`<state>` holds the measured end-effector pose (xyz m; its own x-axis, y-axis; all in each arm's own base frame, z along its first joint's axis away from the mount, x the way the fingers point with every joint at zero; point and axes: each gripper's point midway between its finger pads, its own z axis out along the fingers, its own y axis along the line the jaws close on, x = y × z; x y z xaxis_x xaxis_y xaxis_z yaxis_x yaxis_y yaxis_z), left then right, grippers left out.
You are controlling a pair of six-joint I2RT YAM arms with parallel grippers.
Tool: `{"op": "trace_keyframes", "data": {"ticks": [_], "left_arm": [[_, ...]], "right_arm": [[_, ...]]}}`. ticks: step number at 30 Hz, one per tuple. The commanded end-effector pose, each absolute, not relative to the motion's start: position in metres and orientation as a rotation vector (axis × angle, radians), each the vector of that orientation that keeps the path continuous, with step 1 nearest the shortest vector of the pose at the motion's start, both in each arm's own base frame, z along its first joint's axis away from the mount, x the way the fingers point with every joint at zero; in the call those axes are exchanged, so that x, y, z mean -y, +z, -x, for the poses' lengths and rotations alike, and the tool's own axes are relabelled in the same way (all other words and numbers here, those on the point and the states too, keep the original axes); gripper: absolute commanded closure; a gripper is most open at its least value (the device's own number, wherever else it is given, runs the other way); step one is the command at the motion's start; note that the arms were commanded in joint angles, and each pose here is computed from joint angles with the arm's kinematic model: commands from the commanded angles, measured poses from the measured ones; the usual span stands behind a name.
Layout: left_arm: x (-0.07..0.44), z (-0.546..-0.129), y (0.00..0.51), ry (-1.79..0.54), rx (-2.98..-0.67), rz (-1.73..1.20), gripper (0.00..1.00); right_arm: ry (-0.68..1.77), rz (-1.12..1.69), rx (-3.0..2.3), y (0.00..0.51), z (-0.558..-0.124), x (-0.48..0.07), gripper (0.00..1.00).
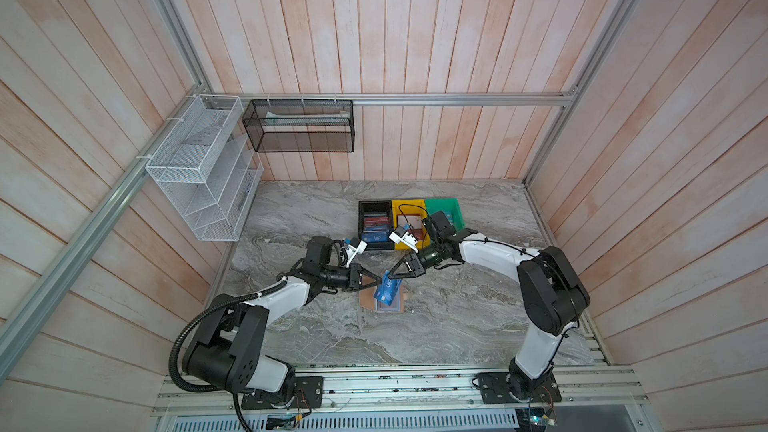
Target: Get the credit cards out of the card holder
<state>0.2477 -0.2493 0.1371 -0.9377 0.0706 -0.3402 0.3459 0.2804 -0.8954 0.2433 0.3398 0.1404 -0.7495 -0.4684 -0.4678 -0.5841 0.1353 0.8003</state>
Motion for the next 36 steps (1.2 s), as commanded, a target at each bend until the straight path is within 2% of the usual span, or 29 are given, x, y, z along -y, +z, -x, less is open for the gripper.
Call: {"op": "trace_keyframes", "data": {"ticks": [1,10,18,20,22,26,36], "left_arm": [[0.253,-0.253,0.139,-1.713,-2.293,-0.409,1.0],[0.253,-0.255,0.137,-1.703,-2.305,-0.395,1.0],[0.249,-0.262,0.13,-1.659,-2.343,-0.348,1.0],[0.245,-0.264,0.128,-1.648,-2.352,-0.325,0.9],[0.242,-0.266,0.128,-1.635,-2.355,-0.307,0.87],[0.236,-0.268,0.131,-1.604,-2.354,-0.282,0.73],[0.226,-0.266,0.145,-1.547,-2.314,-0.234,0.62]], "right_arm": [[1.721,1.098,-2.28,0.141,-0.238,-0.344,0.81],[1.775,1.124,-2.26,0.144,-0.228,-0.345,0.99],[1.77,1.129,-2.247,0.147,-0.226,-0.343,1.0],[1.764,1.13,-2.239,0.15,-0.226,-0.344,1.0],[1.74,1.123,-2.242,0.151,-0.229,-0.343,1.0],[1.71,1.115,-2.23,0.157,-0.232,-0.342,1.0],[1.612,0.981,-2.157,0.193,-0.259,-0.33,1.0]]}}
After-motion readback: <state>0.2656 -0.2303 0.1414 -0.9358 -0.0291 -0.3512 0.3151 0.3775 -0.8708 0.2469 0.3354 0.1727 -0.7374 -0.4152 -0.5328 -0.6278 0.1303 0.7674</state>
